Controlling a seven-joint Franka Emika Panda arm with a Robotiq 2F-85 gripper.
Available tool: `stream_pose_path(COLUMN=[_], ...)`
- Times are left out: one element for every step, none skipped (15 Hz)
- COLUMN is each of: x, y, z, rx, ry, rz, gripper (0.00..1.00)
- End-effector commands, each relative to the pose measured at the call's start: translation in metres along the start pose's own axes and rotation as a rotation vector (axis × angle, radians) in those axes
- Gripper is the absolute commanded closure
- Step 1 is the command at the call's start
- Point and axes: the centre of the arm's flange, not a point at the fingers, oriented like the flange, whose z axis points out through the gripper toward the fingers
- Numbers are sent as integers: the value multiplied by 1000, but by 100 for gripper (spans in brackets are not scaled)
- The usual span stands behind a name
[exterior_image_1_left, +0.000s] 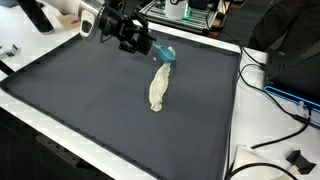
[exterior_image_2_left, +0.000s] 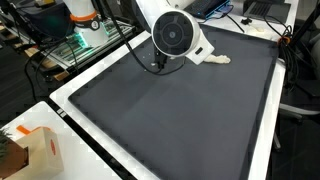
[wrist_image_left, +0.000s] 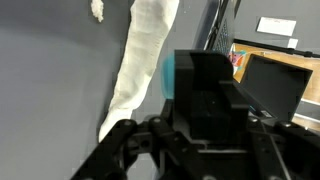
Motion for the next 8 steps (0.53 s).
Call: stream_pose_path(x=[4,4,4,4,4,4,4,4], y=[15,18,22,25,28,31,34,38], z=[1,2,3,3,4,4,5,6], rx=[12,8,3,-7,-17,-30,-47,-70], ry=[35,39,40,46,49,55,60,60], rz=[8,13,18,22,26,24,28,42], gripper=[75,75,75,75,75,75,75,75])
